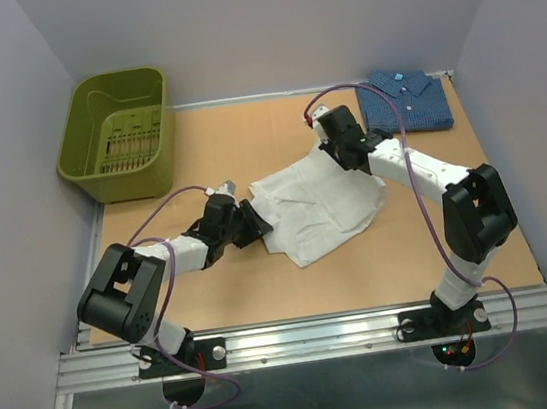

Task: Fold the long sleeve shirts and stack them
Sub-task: Fold the shirt

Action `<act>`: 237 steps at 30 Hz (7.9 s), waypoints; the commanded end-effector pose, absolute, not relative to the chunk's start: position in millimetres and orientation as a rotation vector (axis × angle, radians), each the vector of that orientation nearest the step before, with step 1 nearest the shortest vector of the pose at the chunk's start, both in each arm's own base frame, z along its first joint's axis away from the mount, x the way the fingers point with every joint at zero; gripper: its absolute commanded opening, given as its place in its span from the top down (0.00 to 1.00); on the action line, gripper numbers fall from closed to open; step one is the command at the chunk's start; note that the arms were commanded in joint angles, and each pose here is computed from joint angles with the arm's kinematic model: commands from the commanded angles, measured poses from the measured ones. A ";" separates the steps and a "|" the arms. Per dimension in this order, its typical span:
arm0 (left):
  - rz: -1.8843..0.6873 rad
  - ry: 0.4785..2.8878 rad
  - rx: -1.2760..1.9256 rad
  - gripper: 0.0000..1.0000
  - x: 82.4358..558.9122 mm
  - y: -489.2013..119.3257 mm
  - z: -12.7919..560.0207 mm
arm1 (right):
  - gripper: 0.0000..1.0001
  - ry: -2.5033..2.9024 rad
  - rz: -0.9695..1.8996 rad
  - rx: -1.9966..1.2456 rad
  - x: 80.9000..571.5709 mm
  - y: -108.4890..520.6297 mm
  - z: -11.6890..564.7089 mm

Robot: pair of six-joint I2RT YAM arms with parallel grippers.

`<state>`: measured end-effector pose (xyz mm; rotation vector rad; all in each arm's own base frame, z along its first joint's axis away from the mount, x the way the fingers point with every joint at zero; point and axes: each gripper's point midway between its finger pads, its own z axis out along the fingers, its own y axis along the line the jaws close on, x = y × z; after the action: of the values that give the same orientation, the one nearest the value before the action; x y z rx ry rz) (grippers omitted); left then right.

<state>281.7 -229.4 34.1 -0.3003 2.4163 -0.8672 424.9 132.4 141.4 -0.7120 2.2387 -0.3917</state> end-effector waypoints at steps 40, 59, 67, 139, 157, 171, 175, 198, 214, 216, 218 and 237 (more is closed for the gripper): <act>-1.074 2.312 -0.470 1.00 272.6 -237.5 37.3 | 0.64 2.227 -0.133 -0.859 326.7 349.6 83.4; -1.067 2.259 -0.519 0.93 269.2 -227.2 52.8 | 0.45 2.221 0.239 -0.638 305.5 367.9 159.5; -0.969 2.170 -0.519 0.60 273.5 -205.6 88.7 | 0.40 2.236 0.350 -0.508 296.7 330.2 184.4; -0.906 2.227 -0.438 0.39 273.5 -210.1 97.6 | 0.34 2.320 0.326 -0.547 247.4 303.9 147.4; -1.196 2.321 0.174 0.54 234.7 -350.3 159.9 | 0.29 2.357 0.760 -0.026 299.7 200.0 150.3; -1.121 2.730 0.218 0.84 183.3 -295.8 29.8 | 0.30 2.359 0.976 -0.067 284.3 218.5 129.2; -1.104 2.749 0.208 0.84 178.5 -282.8 24.6 | 0.29 2.342 1.121 -0.124 278.8 235.2 135.5; -1.090 2.794 0.176 1.00 166.8 -266.3 11.6 | 0.36 2.589 1.353 -0.011 225.2 220.4 24.0; -1.087 2.783 0.181 1.00 167.5 -265.3 15.5 | 0.36 2.570 1.505 -0.009 200.5 225.0 45.5; -1.084 2.780 0.180 1.00 167.1 -264.5 16.1 | 0.36 2.602 1.455 0.015 196.1 219.6 32.3; -1.080 2.776 0.181 1.00 167.6 -264.0 17.3 | 0.37 2.623 1.422 0.029 192.2 215.8 24.6; -1.171 2.153 0.010 0.98 298.0 -309.8 167.4 | 0.32 2.095 1.524 -0.074 317.2 259.1 160.9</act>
<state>264.8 -303.5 159.2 0.1112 2.2653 -1.1610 294.0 251.1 154.1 -0.1233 2.1893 1.4839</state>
